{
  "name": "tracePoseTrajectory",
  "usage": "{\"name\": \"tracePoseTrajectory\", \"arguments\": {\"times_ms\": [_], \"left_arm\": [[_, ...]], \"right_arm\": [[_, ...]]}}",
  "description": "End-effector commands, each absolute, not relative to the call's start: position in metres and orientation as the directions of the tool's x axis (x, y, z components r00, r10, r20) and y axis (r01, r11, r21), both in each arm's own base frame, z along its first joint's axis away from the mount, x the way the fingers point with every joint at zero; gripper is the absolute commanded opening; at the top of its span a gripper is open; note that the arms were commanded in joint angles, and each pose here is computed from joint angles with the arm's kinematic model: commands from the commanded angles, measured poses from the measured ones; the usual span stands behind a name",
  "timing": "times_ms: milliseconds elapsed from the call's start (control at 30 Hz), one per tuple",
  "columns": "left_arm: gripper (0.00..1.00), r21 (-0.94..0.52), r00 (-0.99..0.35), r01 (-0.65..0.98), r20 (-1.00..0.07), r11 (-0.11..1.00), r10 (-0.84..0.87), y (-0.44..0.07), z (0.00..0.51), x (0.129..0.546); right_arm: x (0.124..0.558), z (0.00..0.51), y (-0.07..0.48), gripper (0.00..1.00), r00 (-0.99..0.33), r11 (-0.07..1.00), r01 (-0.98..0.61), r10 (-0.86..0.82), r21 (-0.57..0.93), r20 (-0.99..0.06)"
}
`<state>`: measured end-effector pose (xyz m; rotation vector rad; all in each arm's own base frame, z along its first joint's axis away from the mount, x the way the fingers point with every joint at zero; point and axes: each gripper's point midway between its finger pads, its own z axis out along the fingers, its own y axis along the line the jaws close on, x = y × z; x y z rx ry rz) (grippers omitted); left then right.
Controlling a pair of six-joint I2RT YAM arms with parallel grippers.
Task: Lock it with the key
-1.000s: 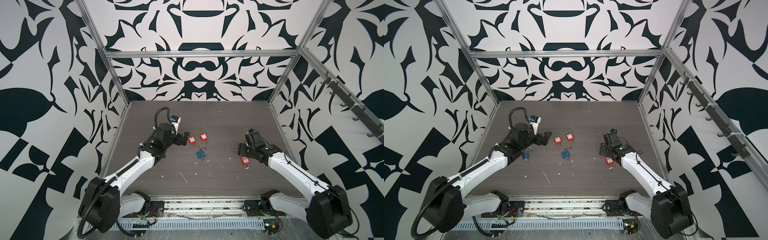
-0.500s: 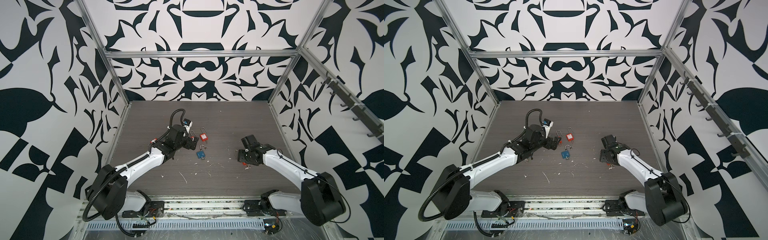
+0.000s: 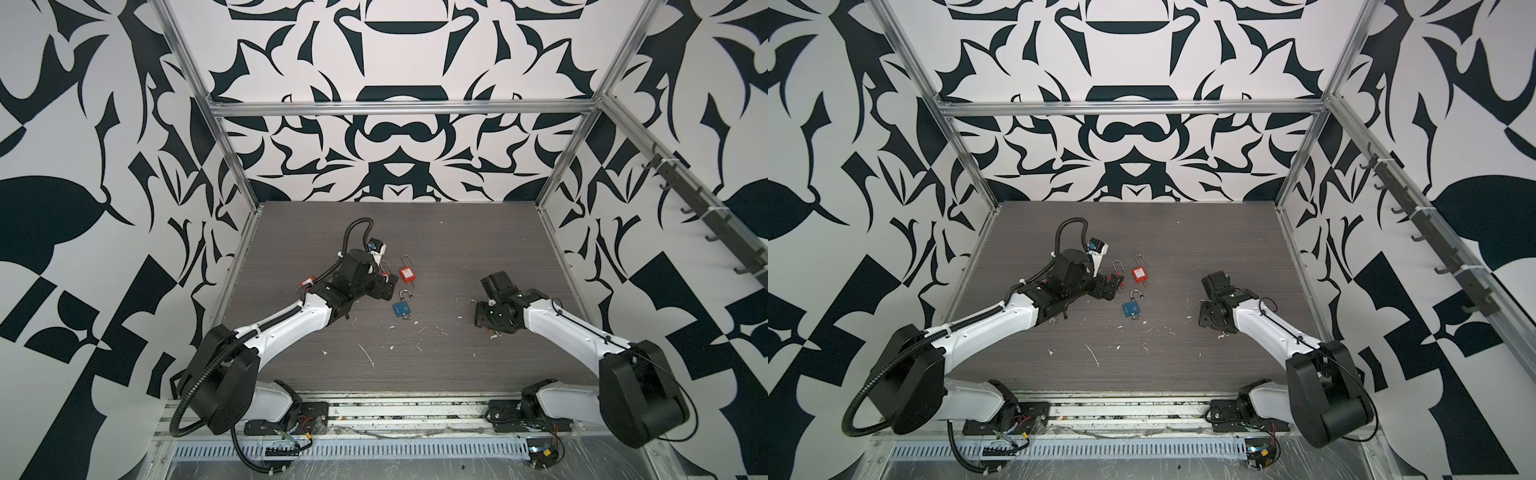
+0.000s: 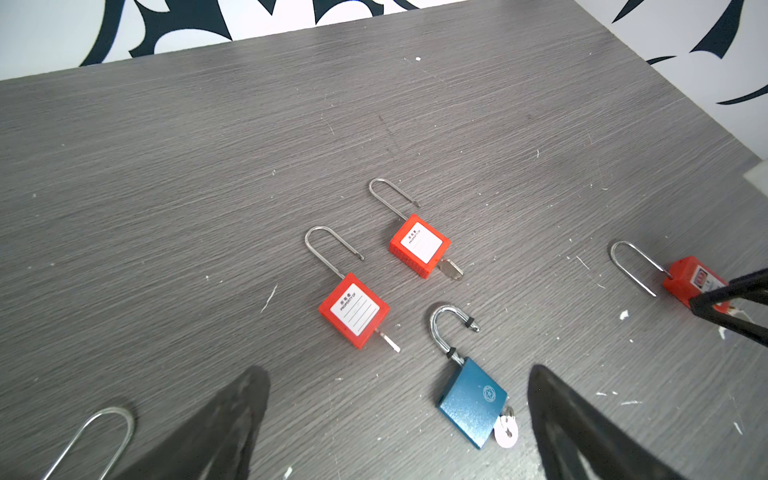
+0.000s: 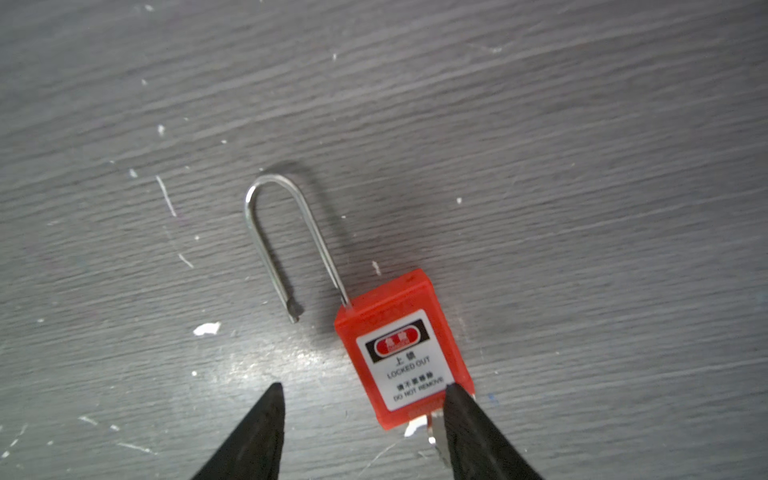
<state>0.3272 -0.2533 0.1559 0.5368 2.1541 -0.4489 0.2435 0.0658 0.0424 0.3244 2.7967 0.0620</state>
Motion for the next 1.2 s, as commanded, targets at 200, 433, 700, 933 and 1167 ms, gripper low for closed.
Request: {"name": "tracePoseTrajectory", "arguments": {"times_ms": [200,433,700,933,1167], "left_arm": [[0.99,-0.127,-0.55,0.516,-0.807,0.847,0.214,-0.257,0.161,0.329],[0.99,-0.115,-0.547,0.516,-0.807,0.849,0.223,-0.254,0.161,0.328],[0.99,-0.104,-0.541,0.517,-0.808,0.849,0.231,-0.254,0.162,0.329],[0.99,-0.112,-0.549,0.52,-0.803,0.847,0.231,-0.257,0.16,0.33],[0.99,-0.118,-0.552,0.521,-0.802,0.845,0.228,-0.26,0.16,0.33]], "right_arm": [[0.257,0.052,0.052,0.65,-0.92,0.981,0.193,0.171,-0.028,-0.353],[0.268,0.044,0.052,0.66,-0.931,0.98,0.19,0.164,-0.05,-0.327],[0.258,0.034,0.064,0.62,-0.949,0.983,0.183,0.179,0.009,-0.26],[0.251,0.032,0.059,0.56,-0.942,0.978,0.208,0.199,-0.004,-0.27],[0.253,0.026,0.057,0.53,-0.947,0.977,0.211,0.196,-0.033,-0.254]]}}
